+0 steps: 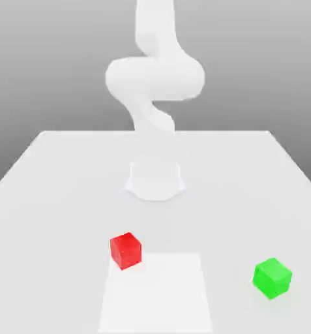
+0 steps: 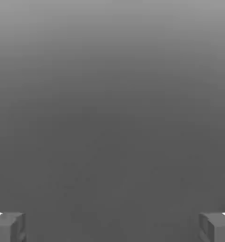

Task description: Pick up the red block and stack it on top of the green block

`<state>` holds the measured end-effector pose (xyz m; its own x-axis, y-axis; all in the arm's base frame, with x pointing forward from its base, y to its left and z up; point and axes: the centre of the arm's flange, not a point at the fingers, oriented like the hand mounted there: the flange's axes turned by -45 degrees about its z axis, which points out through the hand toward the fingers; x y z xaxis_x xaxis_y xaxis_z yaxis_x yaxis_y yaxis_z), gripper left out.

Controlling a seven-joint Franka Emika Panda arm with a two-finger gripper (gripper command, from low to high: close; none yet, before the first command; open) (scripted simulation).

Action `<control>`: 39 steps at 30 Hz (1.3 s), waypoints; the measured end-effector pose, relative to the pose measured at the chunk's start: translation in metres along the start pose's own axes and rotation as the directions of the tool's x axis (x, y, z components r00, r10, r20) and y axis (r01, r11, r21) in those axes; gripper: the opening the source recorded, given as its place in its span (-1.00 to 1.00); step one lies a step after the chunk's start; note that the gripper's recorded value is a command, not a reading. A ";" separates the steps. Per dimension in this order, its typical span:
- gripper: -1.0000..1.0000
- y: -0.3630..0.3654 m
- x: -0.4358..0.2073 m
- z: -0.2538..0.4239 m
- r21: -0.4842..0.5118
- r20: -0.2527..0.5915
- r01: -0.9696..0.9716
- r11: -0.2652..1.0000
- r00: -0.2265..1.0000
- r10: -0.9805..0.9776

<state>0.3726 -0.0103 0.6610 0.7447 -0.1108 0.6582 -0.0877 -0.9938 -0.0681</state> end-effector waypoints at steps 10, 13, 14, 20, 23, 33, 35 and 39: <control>0.00 0.052 -0.133 0.212 -0.207 0.298 -0.402 0.892 0.843 0.449; 0.00 0.067 -0.196 0.256 -0.320 0.349 -0.487 0.812 0.737 0.579; 0.00 0.071 -0.221 0.268 -0.363 0.360 -0.511 0.779 0.695 0.623; 0.00 0.091 -0.338 0.322 -0.547 0.362 -0.569 0.614 0.500 0.787; 0.00 0.092 -0.357 0.340 -0.552 0.362 -0.569 0.609 0.495 0.790; -1.00 0.092 -0.367 0.349 -0.552 0.361 -0.569 0.609 0.495 0.790; -1.00 0.092 -0.357 0.340 -0.552 0.361 -0.569 0.610 0.496 0.790; -1.00 0.089 -0.337 0.316 -0.553 0.361 -0.568 0.610 0.496 0.790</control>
<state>0.3228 -0.0638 0.1960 0.5391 -0.8423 0.0019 -0.8423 -0.5391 -0.0011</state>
